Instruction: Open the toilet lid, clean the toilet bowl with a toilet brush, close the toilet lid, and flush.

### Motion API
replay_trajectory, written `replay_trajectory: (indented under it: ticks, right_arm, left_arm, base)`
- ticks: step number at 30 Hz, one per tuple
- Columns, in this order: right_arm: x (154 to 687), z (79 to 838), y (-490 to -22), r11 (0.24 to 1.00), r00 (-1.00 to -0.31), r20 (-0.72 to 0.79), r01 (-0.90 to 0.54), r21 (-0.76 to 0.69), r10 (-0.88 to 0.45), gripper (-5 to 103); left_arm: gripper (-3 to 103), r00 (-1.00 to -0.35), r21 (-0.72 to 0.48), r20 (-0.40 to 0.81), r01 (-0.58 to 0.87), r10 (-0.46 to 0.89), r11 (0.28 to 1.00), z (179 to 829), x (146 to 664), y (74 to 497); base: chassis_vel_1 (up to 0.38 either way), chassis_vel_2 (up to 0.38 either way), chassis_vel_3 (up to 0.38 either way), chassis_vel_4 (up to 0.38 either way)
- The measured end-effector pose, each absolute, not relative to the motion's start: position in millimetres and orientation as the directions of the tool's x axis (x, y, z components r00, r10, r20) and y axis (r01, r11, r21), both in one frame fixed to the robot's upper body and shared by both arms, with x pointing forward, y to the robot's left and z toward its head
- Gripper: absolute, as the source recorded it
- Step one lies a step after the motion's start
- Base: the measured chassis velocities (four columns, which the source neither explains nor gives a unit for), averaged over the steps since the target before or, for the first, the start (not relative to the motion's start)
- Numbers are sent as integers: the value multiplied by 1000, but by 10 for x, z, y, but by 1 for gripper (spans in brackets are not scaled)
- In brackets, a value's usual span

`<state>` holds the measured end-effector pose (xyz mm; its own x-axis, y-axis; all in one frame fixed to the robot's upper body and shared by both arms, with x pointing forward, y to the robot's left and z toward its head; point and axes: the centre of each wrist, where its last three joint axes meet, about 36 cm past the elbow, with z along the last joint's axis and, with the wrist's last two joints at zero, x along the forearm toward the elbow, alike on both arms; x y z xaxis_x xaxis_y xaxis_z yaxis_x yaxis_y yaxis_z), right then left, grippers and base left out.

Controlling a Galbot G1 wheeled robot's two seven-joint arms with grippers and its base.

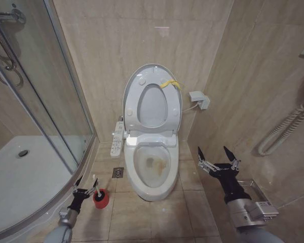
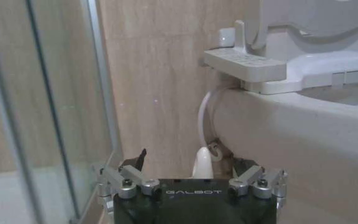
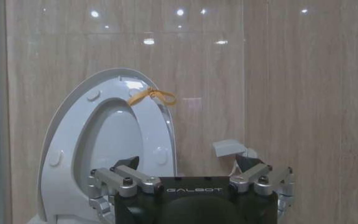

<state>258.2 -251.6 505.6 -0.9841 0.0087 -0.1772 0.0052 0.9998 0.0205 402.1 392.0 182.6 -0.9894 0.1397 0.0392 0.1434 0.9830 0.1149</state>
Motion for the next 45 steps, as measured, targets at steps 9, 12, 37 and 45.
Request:
replay_trajectory:
  ticks: [9, 12, 37, 45]
  right_arm:
    - [2582, 5056, -2516, 1000, -984, -177, 5, 20, 9, 100]
    - [2582, 5056, -2516, 1000, -984, -177, 5, 20, 9, 100]
    - [2582, 5056, -2516, 1000, -984, -177, 5, 20, 9, 100]
    - [2582, 5056, -2516, 1000, -984, -177, 5, 20, 9, 100]
  left_arm:
    - [90, -983, 98, 69, 177, 170, 979, 1746, 4309, 3826]
    - [93, -982, 92, 77, 180, 174, 979, 1731, 4334, 3811]
    - [22, -983, 6, 100, 155, 153, 988, 1622, 4176, 3819]
    - [22, -982, 23, 91, 167, 165, 986, 1665, 4021, 3887]
  base:
    - [0, 0, 0, 0]
    - [0, 0, 0, 0]
    - [0, 0, 0, 0]
    - [0, 0, 0, 0]
